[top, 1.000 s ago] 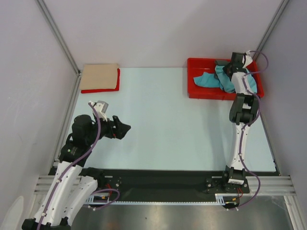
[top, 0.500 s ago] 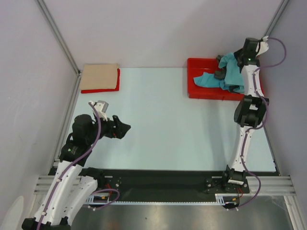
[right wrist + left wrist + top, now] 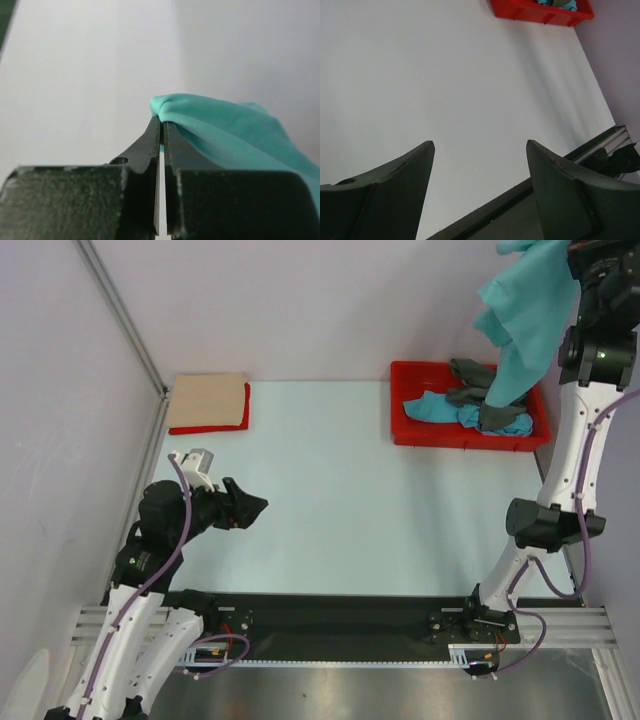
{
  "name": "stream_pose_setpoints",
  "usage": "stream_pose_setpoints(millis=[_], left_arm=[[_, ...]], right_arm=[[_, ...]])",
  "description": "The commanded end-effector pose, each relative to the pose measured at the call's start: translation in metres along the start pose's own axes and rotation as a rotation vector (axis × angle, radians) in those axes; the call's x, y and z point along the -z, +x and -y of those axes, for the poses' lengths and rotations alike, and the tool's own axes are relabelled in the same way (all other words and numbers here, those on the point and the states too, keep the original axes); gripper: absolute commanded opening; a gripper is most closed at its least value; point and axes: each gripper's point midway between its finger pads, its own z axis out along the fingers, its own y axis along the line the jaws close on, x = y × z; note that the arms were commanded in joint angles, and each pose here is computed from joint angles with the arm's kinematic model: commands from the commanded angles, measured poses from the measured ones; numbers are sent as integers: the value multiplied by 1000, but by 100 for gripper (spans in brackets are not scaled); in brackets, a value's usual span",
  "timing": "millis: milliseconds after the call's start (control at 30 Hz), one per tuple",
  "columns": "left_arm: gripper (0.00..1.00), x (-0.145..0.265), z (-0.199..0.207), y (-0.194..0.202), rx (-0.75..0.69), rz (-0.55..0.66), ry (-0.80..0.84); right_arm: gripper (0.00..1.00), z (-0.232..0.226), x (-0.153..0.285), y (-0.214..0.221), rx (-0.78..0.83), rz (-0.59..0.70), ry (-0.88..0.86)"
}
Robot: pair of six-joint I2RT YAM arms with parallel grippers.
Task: Fold and stack the t-shirts
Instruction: Grab the tshirt from the pile, then move the tshirt to the center of the board
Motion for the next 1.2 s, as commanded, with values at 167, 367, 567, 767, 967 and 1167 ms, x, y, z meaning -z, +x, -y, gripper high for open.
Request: stream_pose_setpoints(millis=[167, 367, 567, 767, 967, 1167], left_arm=[[81, 36, 24, -36, 102, 129, -4], [81, 54, 30, -44, 90, 154, -17], [93, 38, 23, -18, 111, 37, -7], [86, -2, 16, 30, 243, -134, 13], [93, -40, 40, 85, 131, -381, -23], [86, -67, 46, 148, 49, -591, -115]], right_arm=[[8, -83, 130, 116, -87, -501, -120], [28, -94, 319, 265, -81, -1065, -170], [64, -12, 440, 312, 50, -1478, -78], [81, 97, 471, 268, 323, -1435, 185], [81, 181, 499, 250, 327, -1420, 476], [62, 226, 533, 275, 251, -1541, 680]])
